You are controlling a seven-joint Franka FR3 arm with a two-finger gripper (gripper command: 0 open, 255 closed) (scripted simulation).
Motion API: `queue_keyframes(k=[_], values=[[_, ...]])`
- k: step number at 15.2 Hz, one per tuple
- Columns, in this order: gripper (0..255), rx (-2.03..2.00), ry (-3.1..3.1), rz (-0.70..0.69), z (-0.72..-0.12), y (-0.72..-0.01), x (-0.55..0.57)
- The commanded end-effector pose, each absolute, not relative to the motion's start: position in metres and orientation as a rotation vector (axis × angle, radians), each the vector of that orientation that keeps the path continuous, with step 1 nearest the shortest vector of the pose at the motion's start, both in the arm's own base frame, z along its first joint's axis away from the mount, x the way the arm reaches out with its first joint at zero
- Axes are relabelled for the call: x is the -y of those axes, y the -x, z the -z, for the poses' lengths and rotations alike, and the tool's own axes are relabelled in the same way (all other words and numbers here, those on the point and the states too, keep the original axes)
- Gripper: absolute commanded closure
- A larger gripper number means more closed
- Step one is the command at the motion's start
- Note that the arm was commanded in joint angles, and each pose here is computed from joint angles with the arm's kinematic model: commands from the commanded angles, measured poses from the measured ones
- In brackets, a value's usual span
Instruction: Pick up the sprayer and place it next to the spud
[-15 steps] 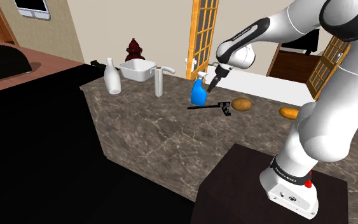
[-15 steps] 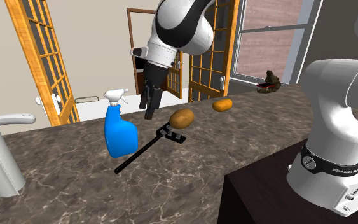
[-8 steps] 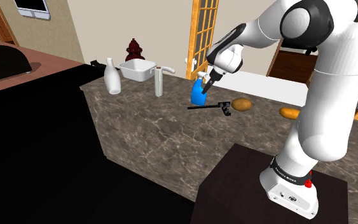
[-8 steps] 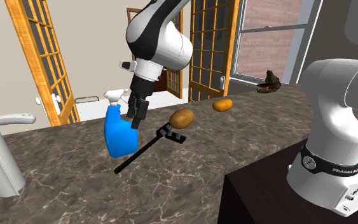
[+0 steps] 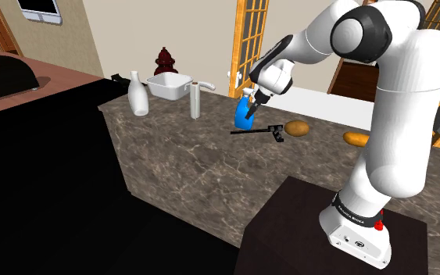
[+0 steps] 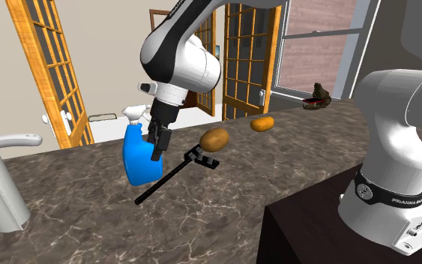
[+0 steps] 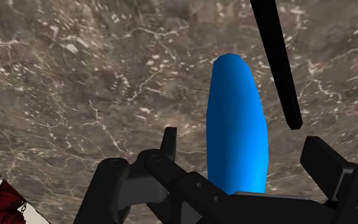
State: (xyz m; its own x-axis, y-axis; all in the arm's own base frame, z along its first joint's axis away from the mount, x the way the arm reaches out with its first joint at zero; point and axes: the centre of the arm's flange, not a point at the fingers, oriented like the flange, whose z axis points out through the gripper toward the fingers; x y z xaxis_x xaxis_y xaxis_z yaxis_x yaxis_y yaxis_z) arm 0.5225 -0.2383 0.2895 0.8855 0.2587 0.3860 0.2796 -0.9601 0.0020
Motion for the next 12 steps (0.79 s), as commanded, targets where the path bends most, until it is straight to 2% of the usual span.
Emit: queue_keyframes(k=[1,4,5,12], values=[[0,0.428,2.998,0.603,-0.289,-0.5227,0.2383],[0,0.428,2.998,0.603,-0.2891,-0.5227,0.2383],[255,0.428,2.998,0.603,-0.2891,-0.5227,0.2383],[255,0.428,2.998,0.603,-0.2891,-0.5227,0.2383]])
